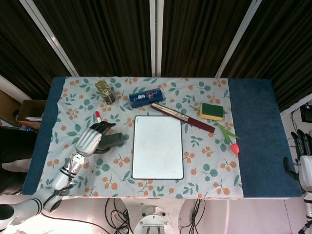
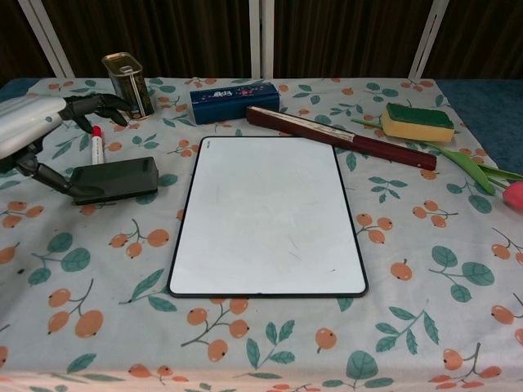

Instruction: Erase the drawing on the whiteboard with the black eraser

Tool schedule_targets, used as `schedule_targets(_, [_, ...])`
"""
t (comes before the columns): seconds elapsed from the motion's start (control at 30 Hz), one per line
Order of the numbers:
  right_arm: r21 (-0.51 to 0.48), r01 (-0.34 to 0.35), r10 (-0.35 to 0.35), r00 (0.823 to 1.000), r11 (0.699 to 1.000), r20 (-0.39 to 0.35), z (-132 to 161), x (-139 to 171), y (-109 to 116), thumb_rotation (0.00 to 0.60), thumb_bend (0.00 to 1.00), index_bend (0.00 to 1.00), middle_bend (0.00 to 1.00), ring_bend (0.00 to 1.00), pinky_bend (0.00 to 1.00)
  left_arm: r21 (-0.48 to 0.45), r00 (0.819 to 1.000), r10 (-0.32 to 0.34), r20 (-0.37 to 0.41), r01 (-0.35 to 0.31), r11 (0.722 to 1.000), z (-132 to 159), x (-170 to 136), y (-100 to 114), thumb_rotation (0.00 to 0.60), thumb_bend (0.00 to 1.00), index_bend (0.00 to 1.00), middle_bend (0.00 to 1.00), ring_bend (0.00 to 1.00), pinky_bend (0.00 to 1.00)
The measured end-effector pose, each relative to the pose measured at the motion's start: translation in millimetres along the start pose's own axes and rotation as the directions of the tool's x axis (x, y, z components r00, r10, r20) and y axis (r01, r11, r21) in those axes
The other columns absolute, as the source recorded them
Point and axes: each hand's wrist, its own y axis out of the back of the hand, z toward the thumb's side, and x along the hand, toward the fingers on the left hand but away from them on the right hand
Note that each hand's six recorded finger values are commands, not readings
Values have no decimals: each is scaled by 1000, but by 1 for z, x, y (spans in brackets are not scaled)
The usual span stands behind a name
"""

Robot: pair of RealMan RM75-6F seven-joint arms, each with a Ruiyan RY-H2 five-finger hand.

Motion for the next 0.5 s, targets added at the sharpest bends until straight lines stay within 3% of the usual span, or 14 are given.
schedule_targets(0.17, [5,-6,6,1000,1000,-19,1,1,-1,600,366,0,0,0,0,35,998,50,-40,-49,998,-1,-18,35,463,92,152,180,111,210])
schedule_targets(0.27, [14,-10,11,1000,1000,-29,1,1,-3,600,354,0,0,0,0,78,992,69,-104,-61,995,-10,-36,64,391,91,160,168,104,208])
schedule_targets(0.37, [31,-15,17,999,999,-40,1,1,-5,600,345,0,0,0,0,130,978,75,-196,-50,990,-25,-61,95,349,91,160,163,103,207])
schedule_targets(0.5, [48,-25,28,998,999,-57,5,-2,-8,600,341,0,0,0,0,211,942,70,-329,2,977,-51,-103,123,346,91,160,163,104,207])
